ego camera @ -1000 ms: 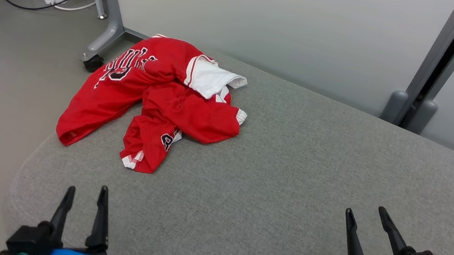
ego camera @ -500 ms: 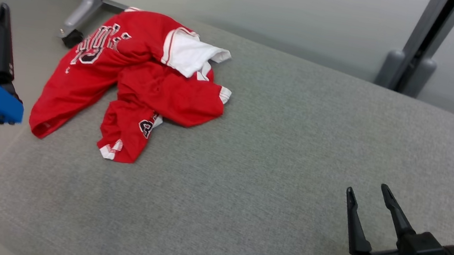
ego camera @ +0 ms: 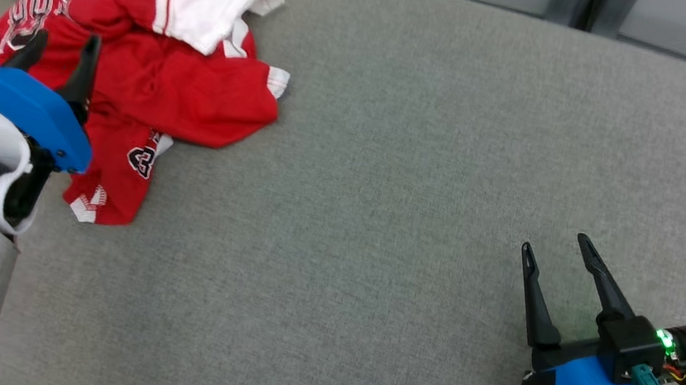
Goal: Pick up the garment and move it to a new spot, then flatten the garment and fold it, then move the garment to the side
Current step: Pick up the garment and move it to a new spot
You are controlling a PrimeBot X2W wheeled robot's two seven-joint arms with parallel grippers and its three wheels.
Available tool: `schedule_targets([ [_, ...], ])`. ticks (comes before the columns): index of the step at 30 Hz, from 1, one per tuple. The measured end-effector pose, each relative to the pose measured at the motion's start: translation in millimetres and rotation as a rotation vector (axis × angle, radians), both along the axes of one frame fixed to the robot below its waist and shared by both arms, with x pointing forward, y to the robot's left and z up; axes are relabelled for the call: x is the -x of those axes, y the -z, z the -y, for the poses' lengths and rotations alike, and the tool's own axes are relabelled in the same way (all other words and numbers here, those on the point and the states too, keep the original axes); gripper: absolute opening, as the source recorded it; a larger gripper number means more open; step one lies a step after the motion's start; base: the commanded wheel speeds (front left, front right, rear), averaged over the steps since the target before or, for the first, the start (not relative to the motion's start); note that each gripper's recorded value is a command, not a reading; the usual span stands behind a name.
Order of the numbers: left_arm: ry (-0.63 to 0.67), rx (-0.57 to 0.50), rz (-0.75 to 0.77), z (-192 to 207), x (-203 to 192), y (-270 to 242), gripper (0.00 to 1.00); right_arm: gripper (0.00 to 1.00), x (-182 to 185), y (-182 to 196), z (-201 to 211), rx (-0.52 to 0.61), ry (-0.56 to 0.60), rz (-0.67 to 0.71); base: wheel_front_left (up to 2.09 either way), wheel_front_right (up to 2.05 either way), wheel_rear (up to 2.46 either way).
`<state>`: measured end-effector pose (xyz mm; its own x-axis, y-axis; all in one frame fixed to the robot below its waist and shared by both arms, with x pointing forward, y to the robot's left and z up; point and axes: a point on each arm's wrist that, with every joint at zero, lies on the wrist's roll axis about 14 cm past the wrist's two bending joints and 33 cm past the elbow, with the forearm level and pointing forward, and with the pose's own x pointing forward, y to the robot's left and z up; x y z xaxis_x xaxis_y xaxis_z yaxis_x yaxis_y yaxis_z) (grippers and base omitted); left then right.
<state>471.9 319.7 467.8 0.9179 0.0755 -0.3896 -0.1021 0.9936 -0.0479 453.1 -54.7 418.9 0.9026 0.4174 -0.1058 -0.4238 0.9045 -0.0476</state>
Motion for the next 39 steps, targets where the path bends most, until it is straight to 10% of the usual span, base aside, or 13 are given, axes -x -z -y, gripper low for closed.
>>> schedule_targets([
  [15,-0.03,0.136,-0.326,12,7,105,1.0,1.0,-12,34,9,0.017,0.022,-0.053,0.0,0.0,0.0],
  [17,-0.035,0.131,-0.315,11,5,106,0.48,1.0,-12,35,9,0.017,0.022,-0.054,0.0,0.0,0.0],
  [20,-0.051,0.128,-0.293,7,2,104,0.0,1.0,-12,34,10,0.017,0.024,-0.053,0.0,0.0,0.0],
  [39,0.094,-0.06,0.006,-7,6,-39,0.0,1.0,14,-37,13,-0.073,0.049,0.049,0.0,0.0,0.0],
])
